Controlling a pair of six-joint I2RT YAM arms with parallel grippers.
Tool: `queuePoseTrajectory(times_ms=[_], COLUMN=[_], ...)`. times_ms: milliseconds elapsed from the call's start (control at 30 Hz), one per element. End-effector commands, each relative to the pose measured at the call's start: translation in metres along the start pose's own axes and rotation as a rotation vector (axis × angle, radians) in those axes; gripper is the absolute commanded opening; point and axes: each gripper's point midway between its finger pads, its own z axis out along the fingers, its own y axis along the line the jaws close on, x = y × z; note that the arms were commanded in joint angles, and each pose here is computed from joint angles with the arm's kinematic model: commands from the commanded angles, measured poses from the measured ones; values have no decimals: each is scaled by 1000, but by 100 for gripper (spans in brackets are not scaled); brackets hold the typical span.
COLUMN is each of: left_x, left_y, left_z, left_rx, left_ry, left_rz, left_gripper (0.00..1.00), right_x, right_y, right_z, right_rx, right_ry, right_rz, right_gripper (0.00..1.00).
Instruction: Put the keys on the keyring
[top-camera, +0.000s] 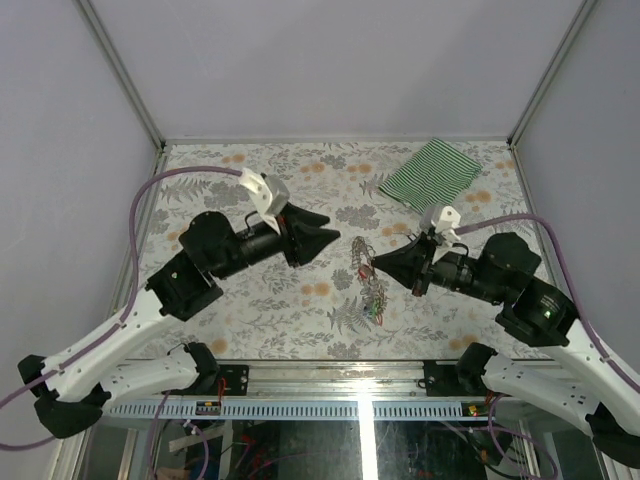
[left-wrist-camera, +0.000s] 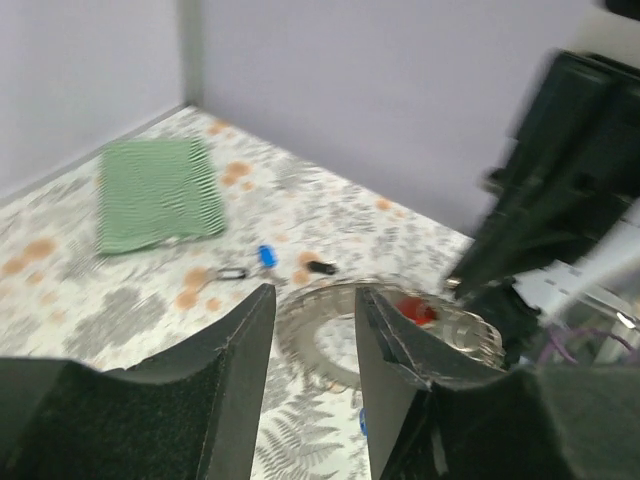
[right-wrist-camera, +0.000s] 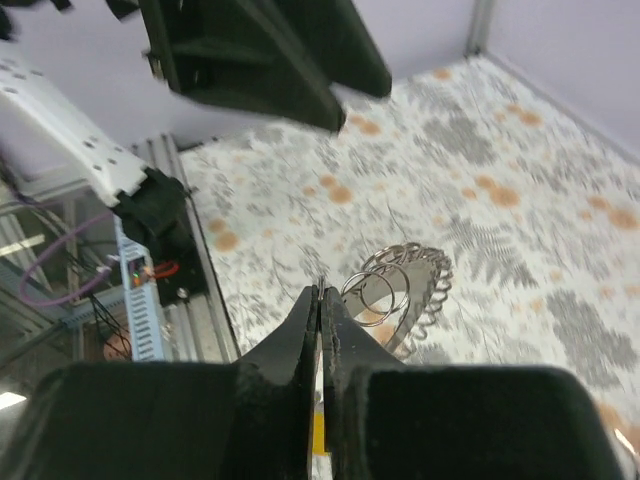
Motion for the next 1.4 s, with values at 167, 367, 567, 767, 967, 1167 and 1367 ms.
queuePoseTrajectory(times_ms=[167, 367, 567, 767, 967, 1167, 1367], left_x=[40, 68, 79, 83, 83, 90, 94], left_y=[107, 149, 161, 165, 161, 160, 160], left_z=[-34, -63, -80, -97, -110, -116, -117], left_rx=[-371, -545, -627, -706, -736, -751, -754], left_ry=[75, 139, 160, 175, 162, 178, 183], left_rz=[-199, -255, -260, -253, -263, -279, -287], left_gripper=[51, 63, 85, 92, 93, 93, 93], right_x=[44, 77, 116, 148, 183, 206, 236], right_y=[-62, -94, -103, -110, -119, -128, -129], right_z=[-8, -19, 0, 55, 115, 139, 160], right_rx=[341, 522, 516, 433, 355, 358, 324], right_ry=[301, 509, 696, 735, 766, 789, 822], right_rz=[19, 1, 20, 38, 73, 96, 124], right_gripper=[0, 0, 0, 0, 0, 1, 3])
